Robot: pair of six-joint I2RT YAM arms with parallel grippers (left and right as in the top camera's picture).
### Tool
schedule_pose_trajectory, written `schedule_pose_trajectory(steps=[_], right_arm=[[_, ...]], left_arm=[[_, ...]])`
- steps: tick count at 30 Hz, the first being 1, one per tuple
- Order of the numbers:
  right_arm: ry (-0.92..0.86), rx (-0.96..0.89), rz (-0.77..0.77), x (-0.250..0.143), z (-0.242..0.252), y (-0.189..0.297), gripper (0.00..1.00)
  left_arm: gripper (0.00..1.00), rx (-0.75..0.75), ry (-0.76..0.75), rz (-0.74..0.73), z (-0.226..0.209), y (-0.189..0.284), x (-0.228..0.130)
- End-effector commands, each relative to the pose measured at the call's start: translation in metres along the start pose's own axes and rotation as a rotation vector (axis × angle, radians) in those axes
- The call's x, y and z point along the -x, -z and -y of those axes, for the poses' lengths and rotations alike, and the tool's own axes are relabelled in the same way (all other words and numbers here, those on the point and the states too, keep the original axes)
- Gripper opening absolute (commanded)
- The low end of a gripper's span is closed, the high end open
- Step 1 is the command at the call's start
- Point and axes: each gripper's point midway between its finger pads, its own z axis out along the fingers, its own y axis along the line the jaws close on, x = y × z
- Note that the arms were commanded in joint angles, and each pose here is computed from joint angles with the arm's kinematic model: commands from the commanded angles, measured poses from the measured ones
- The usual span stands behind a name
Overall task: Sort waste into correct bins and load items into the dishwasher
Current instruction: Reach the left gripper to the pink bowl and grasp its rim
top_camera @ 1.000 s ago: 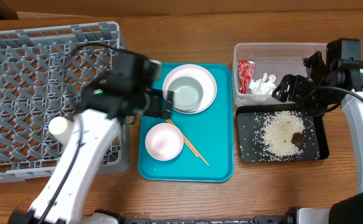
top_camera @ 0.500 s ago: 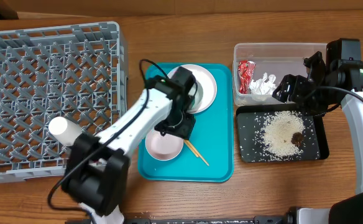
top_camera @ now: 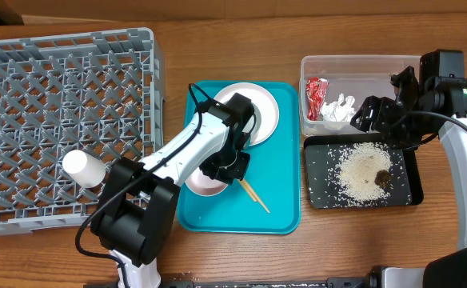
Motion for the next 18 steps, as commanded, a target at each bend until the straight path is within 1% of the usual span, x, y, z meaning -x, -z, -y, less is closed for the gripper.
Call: schedule_pose_trajectory(steps=[1,5,7,13,18], right_arm=[[0.020,0.007,0.052,0.006,-0.005,0.015,0.83],[0.020,0.007,0.051,0.006,-0.005,0.015,0.83],[0.020,0.007,0.051,0.006,-0.005,0.015,0.83],[0.020,0.007,0.051,0.006,-0.005,0.015,0.83],[0.020,0.007,0.052,0.006,-0.005,0.015,0.83]], left_arm=[[0.04,-0.007,0.009,-0.021,0.002,-0.002,-0.004],[0.04,-0.011,0.034,-0.001,0.004,0.005,-0.002],[0.04,-0.011,0.038,0.029,0.004,0.017,0.000],[0.04,0.020,0.072,0.214,-0.015,0.089,0.008],[0.04,0.008,0.078,0.419,-0.041,0.159,0.012]])
